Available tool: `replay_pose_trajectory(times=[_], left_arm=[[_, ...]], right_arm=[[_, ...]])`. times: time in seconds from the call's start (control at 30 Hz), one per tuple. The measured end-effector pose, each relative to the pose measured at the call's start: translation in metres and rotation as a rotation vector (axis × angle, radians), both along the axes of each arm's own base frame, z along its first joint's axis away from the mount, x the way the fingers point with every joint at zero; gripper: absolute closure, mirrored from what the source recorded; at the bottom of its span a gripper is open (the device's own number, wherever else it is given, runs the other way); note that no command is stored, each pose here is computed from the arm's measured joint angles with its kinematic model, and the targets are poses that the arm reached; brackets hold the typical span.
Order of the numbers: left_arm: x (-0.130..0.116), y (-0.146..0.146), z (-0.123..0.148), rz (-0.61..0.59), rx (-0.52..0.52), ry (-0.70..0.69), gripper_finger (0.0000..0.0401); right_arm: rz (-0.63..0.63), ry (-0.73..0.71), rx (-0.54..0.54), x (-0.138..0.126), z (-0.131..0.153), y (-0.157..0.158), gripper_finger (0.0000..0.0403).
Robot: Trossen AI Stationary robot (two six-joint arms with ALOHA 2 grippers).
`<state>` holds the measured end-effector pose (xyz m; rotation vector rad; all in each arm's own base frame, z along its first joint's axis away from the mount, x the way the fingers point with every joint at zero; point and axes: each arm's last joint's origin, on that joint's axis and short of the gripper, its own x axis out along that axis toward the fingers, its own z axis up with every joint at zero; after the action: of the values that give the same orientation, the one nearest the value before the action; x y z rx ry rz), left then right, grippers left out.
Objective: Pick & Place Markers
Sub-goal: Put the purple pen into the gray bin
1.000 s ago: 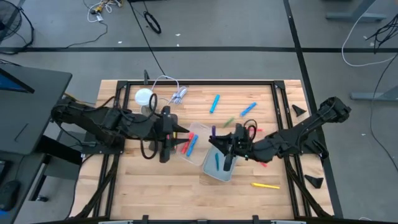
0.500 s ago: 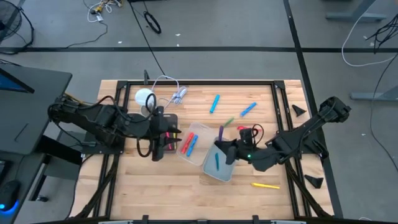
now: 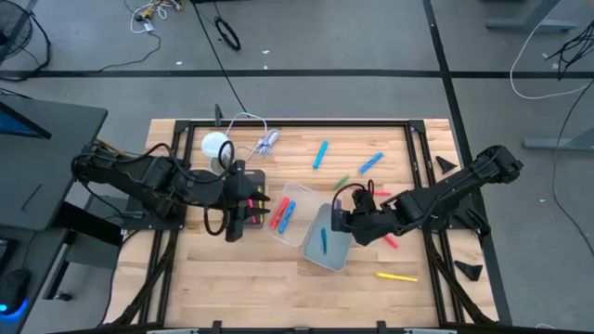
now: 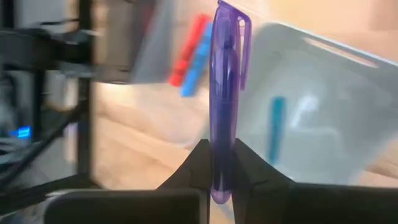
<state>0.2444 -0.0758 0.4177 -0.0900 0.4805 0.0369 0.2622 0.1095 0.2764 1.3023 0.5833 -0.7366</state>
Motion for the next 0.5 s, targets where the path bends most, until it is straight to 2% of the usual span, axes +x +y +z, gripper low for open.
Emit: replay_pose_trajectory(times=[0.27,0.5], left_arm=[[0.0,0.002,0.0,0.042,-0.002,-0.002,0.0263],[-0.001,0.002,-0.003,0.042,0.009,0.03,0.0263]], right_arm=[[-0.052,0.151,0.122,0.02,-0.042,0.014,0.0382],[-0.114,0.267,0.172,0.035,-0.082,0.023,0.0382]])
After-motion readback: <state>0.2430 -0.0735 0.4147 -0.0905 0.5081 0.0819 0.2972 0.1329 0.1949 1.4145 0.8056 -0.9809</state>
